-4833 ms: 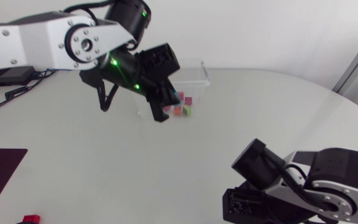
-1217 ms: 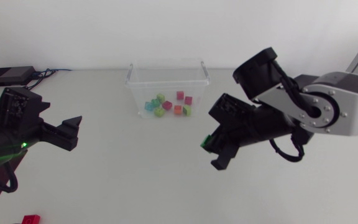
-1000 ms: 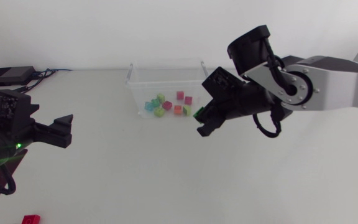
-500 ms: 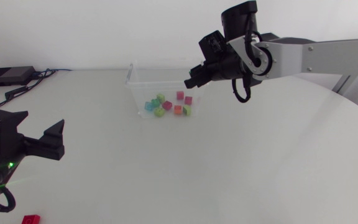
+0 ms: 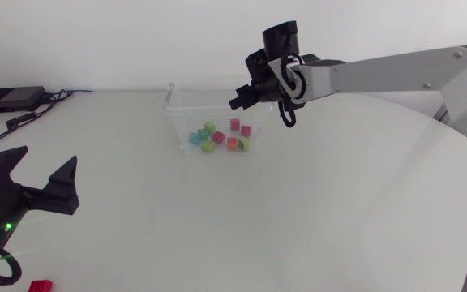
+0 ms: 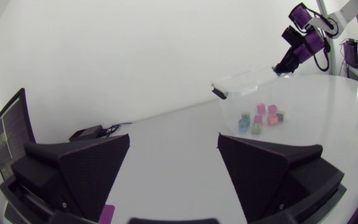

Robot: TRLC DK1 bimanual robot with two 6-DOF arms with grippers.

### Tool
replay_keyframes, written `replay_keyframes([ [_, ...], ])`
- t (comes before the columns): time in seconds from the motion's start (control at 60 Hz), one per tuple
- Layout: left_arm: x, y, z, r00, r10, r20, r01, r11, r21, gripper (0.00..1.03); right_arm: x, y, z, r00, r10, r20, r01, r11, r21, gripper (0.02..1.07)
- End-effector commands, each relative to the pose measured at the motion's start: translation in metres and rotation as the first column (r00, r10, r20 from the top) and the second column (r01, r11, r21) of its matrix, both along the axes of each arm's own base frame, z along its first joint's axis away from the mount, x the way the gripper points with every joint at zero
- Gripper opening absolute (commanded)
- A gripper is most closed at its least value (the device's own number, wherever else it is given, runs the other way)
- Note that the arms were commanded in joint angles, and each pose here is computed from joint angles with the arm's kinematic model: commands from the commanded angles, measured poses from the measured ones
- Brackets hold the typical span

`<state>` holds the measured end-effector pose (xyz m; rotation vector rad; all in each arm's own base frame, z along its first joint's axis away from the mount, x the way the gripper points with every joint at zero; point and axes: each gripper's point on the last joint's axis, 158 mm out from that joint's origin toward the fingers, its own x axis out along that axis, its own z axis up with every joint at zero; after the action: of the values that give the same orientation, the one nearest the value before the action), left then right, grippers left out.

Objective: Pick up the duplo bricks and place them in the container

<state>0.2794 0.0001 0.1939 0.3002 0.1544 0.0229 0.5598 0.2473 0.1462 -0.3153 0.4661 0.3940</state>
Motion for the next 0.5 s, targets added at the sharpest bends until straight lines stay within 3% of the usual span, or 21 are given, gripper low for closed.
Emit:
replay_keyframes([
  [0.0,-0.005,-0.001,-0.006,1.000,-0.007,0.027,0.007,1.000,-0.019,0.99,0.010,0.001,0.009,0.999,-0.025,0.021,0.024,0.999,0.022,0.97],
  [0.333,-0.011,-0.001,-0.004,0.996,-0.014,0.083,0.016,0.999,-0.028,0.99,-0.043,-0.044,0.067,0.986,-0.087,0.140,0.074,0.993,0.091,1.01],
  [0.483,-0.017,0.001,-0.003,0.993,-0.008,0.118,0.012,0.999,-0.036,0.99,-0.088,-0.069,0.068,0.993,-0.087,0.084,0.082,0.995,0.063,1.01],
])
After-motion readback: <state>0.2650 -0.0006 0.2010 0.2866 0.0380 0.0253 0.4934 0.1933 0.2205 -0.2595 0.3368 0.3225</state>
